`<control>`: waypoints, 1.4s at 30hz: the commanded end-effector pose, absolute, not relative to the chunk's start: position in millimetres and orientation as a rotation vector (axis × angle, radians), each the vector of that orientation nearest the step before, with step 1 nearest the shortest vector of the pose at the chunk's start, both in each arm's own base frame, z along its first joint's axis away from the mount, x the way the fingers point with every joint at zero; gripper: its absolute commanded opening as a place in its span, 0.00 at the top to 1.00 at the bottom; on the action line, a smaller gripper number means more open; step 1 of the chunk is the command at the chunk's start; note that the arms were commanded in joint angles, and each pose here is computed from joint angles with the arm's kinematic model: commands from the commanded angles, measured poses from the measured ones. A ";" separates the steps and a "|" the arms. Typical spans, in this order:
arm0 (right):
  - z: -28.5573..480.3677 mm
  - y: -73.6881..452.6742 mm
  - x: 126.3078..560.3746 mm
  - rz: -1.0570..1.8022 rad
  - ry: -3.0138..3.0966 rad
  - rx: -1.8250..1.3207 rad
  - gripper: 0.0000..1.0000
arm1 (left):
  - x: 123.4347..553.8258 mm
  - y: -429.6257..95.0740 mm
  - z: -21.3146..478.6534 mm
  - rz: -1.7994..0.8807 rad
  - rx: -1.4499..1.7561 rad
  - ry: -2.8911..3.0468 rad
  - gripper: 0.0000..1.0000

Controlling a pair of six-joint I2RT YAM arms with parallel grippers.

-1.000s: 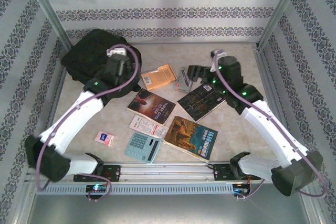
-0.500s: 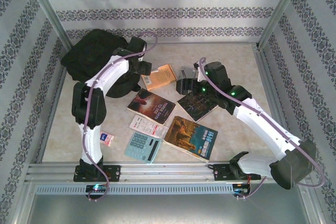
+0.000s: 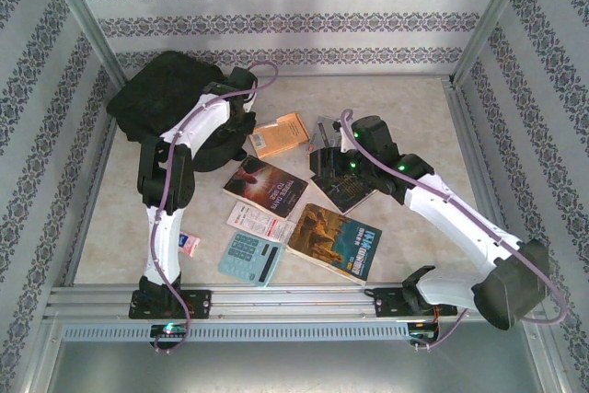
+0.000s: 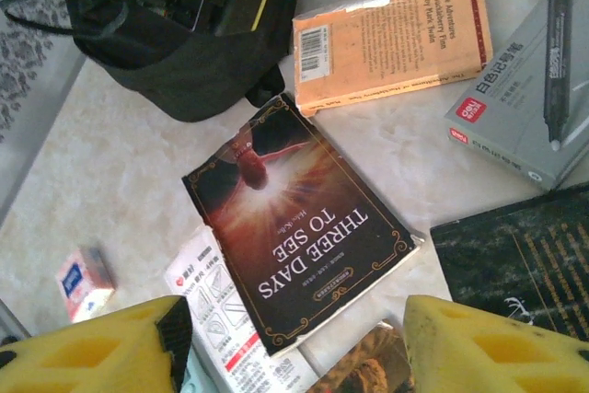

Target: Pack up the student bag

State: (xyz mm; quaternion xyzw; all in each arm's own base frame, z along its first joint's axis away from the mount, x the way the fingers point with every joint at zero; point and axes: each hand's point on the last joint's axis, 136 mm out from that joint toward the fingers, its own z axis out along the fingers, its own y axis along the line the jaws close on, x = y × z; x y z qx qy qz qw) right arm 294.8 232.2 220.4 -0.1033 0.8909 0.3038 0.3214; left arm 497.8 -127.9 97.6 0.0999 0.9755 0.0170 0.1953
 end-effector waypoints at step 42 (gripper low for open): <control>219.5 132.1 285.2 0.602 2.417 0.184 0.30 | 229.9 -281.5 179.0 -0.061 1.629 2.024 1.00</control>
